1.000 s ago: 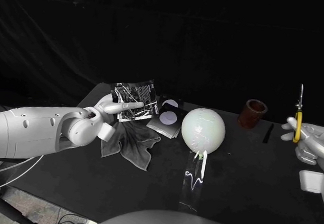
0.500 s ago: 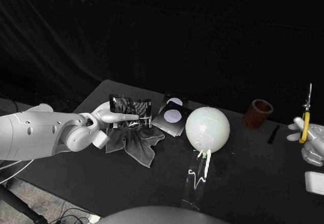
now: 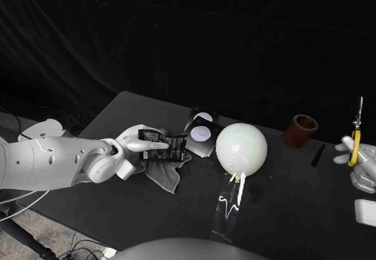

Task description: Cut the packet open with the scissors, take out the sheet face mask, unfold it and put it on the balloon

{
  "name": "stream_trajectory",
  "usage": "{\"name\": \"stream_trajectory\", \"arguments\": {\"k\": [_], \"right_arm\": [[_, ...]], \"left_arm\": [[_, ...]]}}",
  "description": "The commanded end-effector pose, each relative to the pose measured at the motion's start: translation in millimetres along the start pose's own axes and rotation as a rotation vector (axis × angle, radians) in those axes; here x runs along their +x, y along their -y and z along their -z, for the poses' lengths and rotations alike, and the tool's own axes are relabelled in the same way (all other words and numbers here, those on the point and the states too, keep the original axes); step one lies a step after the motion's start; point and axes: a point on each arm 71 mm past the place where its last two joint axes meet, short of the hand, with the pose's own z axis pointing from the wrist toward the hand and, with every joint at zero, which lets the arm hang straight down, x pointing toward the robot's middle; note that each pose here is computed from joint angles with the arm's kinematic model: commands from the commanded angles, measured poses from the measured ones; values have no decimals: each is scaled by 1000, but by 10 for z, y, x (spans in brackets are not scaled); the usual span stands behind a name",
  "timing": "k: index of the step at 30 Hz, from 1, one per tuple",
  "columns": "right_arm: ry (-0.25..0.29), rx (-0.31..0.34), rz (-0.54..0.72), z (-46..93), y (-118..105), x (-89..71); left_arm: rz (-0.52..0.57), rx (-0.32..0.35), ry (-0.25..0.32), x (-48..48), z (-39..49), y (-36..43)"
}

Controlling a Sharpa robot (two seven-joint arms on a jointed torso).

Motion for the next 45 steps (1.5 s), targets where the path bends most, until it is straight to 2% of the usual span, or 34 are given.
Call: {"name": "stream_trajectory", "arguments": {"k": [1, 12, 16, 19, 23, 26, 30, 34, 39, 45], "right_arm": [[-23, -16, -8, 3, -14, 22], [-23, -13, -10, 2, -10, 20], [-23, -12, -10, 2, -8, 18], [-24, -11, -11, 0, -2, 19], [-29, -9, -10, -4, 5, 31], [-33, -9, -10, -7, 7, 42], [-42, -11, -4, -9, 7, 59], [-52, -14, 6, -14, 5, 78], [-63, -18, 27, -17, 4, 93], [-76, -19, 74, -37, -11, 94]], "left_arm": [[-15, 41, 24, 11, -19, 27], [-43, 36, 62, -66, -15, 15], [-52, 49, 80, -110, -20, 40], [-55, 72, 103, -162, -43, 101], [-36, 113, 168, -281, -78, 238], [-35, 132, 196, -358, -104, 329], [-41, 151, 222, -451, -148, 436], [-49, 161, 240, -531, -191, 509], [-52, 176, 242, -578, -260, 607], [-42, 205, 214, -538, -392, 778]]}}
